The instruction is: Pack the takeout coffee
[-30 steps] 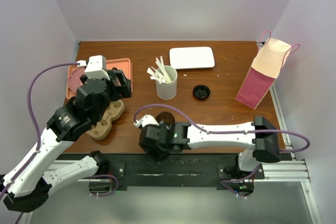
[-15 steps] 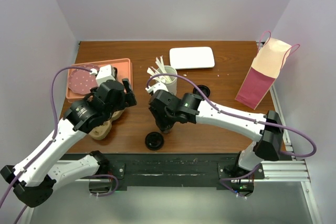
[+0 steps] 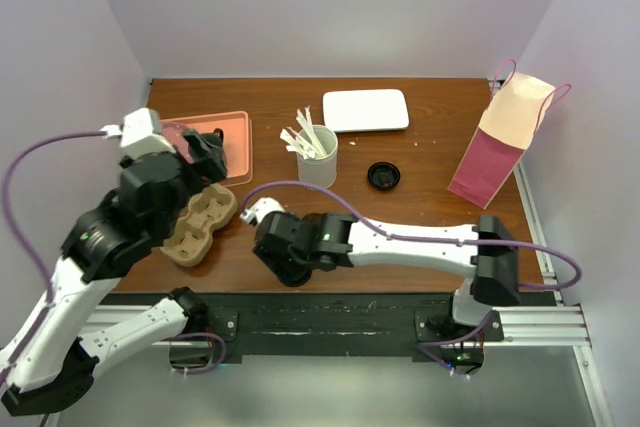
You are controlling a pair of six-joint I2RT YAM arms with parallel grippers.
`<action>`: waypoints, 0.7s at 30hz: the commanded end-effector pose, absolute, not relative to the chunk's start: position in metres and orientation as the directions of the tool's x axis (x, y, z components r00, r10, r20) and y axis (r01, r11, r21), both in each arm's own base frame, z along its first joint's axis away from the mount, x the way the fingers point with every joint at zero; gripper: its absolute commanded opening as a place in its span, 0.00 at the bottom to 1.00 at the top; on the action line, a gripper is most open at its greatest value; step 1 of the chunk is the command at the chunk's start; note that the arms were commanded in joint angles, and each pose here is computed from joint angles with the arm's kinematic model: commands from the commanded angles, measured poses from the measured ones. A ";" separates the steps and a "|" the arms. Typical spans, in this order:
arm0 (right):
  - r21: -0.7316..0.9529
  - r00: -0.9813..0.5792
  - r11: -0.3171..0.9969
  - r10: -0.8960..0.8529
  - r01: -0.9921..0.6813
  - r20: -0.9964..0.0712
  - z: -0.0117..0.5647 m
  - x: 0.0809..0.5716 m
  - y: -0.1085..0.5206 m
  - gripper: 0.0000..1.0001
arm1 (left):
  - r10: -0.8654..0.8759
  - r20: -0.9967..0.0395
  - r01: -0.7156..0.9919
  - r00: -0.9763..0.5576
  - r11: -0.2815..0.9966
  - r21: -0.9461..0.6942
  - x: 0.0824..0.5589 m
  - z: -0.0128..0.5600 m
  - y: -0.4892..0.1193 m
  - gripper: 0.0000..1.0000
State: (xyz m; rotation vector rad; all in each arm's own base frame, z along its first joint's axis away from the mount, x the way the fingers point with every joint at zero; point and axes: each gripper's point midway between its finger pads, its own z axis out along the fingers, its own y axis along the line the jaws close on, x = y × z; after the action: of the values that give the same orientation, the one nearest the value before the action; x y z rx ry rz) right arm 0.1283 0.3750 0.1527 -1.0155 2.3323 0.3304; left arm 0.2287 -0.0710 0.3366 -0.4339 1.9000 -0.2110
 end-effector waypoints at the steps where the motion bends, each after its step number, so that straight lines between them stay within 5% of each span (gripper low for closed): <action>1: -0.028 -0.455 0.581 -0.666 -0.813 -0.591 0.138 0.119 0.410 0.66 | -0.429 -0.902 -0.162 -0.046 0.894 -0.417 0.221 0.419 -0.037 0.98; 21: -0.079 -0.448 0.530 -0.779 -0.844 -0.438 0.065 0.142 0.402 0.77 | -0.377 -0.926 -0.145 -0.022 0.917 -0.370 0.225 0.428 -0.037 0.98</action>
State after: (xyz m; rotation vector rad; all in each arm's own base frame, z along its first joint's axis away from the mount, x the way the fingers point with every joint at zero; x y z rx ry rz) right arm 0.1375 0.3883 0.0579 -1.3261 2.3788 0.1451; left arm 0.2203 -0.0368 0.4224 -0.4096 1.6225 -0.2048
